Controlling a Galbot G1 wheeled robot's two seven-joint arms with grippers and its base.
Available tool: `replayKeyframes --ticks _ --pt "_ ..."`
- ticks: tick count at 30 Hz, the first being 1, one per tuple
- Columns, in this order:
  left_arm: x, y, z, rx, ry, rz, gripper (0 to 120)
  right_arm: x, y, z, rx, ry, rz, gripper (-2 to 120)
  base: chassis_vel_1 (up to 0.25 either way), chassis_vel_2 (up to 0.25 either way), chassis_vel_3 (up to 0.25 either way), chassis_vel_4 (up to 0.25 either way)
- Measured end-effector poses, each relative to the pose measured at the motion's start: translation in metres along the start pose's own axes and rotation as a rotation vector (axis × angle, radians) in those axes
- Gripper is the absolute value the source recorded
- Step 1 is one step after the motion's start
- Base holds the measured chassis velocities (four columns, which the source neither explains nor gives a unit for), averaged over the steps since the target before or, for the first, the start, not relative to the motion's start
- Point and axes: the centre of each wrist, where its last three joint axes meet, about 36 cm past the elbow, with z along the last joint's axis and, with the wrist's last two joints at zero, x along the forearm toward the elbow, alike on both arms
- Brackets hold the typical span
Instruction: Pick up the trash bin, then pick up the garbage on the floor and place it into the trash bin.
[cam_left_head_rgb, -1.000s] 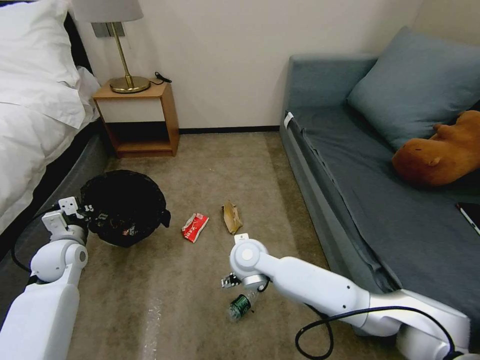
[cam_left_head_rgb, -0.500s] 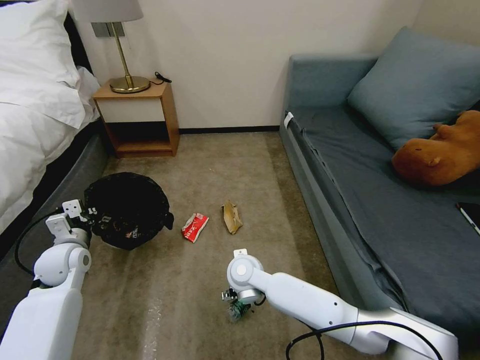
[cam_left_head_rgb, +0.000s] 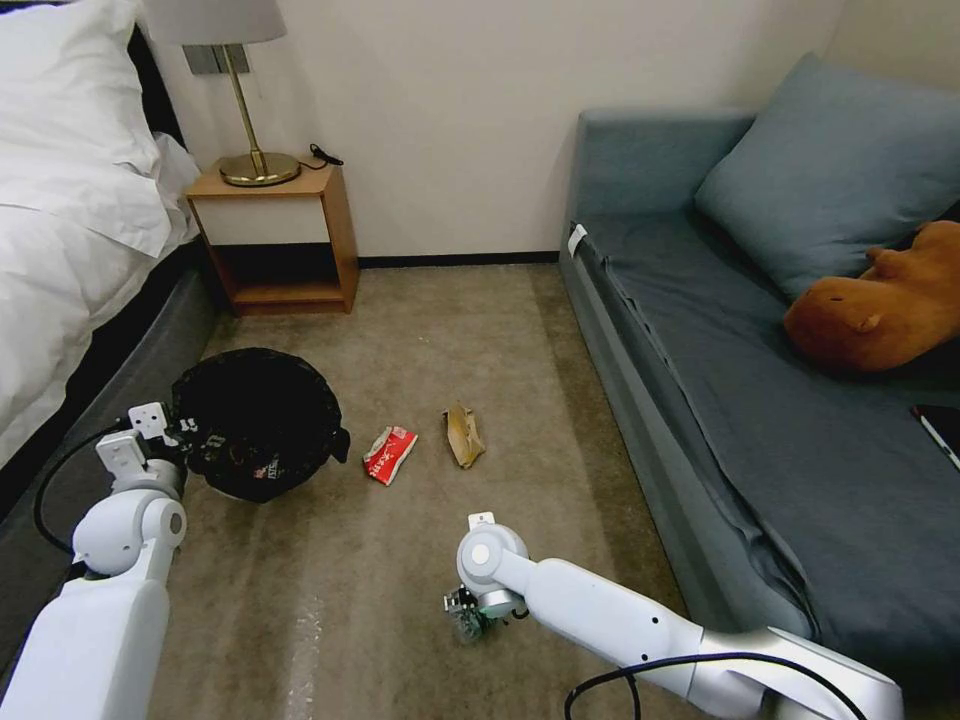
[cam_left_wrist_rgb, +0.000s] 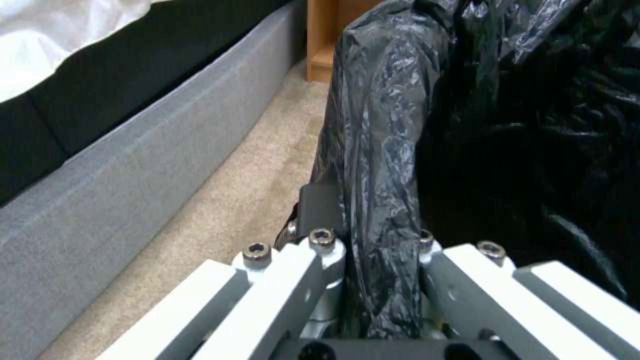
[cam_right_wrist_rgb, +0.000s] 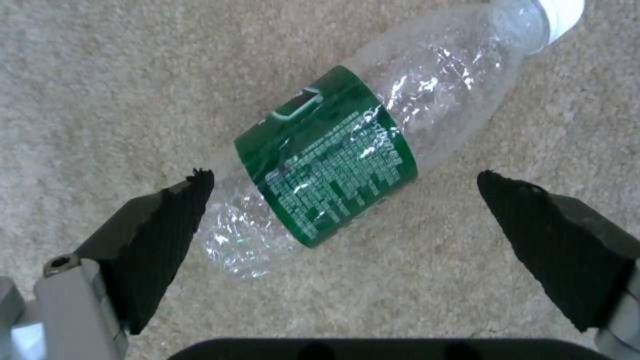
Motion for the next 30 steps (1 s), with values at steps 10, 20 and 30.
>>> replayKeyframes --ticks 10,20,30 --pt "-0.001 -0.001 -0.002 0.000 -0.003 0.002 3 -0.021 -0.006 0.004 0.005 0.018 -0.016 100 0.000 0.000 0.000 0.000" --pt "-0.001 0.001 -0.003 -0.001 -0.005 0.001 3 -0.026 -0.012 0.004 -0.002 0.017 -0.029 65 0.000 0.000 0.000 0.000" --pt "0.000 0.006 -0.004 0.002 -0.008 -0.002 3 -0.015 -0.013 -0.003 0.005 -0.037 -0.026 32 0.000 0.000 0.000 0.000"
